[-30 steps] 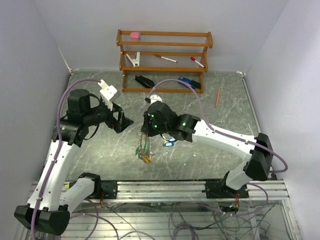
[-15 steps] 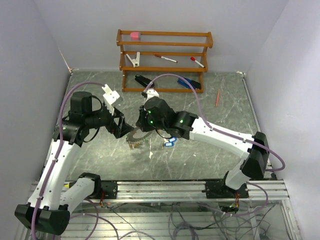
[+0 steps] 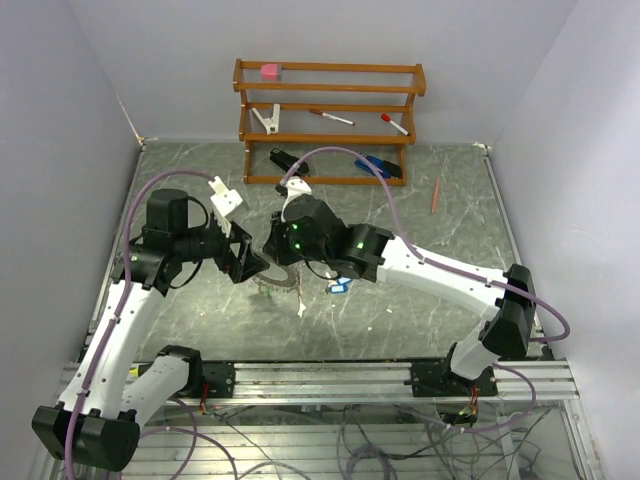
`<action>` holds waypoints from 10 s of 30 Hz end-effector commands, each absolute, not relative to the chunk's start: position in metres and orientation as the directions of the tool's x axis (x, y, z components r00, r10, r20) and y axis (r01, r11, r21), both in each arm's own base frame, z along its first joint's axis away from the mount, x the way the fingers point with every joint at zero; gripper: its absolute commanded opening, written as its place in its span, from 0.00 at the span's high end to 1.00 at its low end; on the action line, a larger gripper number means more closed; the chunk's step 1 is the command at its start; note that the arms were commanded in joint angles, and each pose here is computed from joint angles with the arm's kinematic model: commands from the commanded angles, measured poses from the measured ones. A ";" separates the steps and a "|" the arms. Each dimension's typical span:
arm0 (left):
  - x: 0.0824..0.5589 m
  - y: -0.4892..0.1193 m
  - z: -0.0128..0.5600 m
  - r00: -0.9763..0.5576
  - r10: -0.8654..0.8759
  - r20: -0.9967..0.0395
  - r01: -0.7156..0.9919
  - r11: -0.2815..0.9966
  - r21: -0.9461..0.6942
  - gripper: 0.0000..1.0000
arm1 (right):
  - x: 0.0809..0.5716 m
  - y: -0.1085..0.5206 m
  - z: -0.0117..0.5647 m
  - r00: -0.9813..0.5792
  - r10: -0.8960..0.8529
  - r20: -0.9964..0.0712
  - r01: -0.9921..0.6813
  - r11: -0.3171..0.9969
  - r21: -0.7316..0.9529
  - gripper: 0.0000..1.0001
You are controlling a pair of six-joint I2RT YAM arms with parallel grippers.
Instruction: Put the keys on the keyring
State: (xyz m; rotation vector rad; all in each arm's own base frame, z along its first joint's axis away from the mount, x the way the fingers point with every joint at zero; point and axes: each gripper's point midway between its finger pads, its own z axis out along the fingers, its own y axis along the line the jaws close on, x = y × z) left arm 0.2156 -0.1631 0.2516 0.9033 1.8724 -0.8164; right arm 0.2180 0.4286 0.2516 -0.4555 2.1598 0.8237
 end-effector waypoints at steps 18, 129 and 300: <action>0.196 -0.174 0.236 -0.257 0.288 -0.923 0.920 0.364 -0.143 0.19 | 0.199 0.434 0.331 -0.582 0.095 -0.808 -0.615 0.599 0.513 1.00; 0.154 -0.181 0.253 -0.137 0.313 -0.940 0.988 0.112 -0.107 0.54 | 0.175 0.432 0.334 -0.677 0.083 -0.731 -0.575 0.560 0.596 1.00; 0.217 -0.167 0.285 -0.287 0.259 -0.922 0.897 0.410 -0.164 0.93 | 0.204 0.411 0.311 -0.783 0.022 -0.622 -0.558 0.418 0.717 1.00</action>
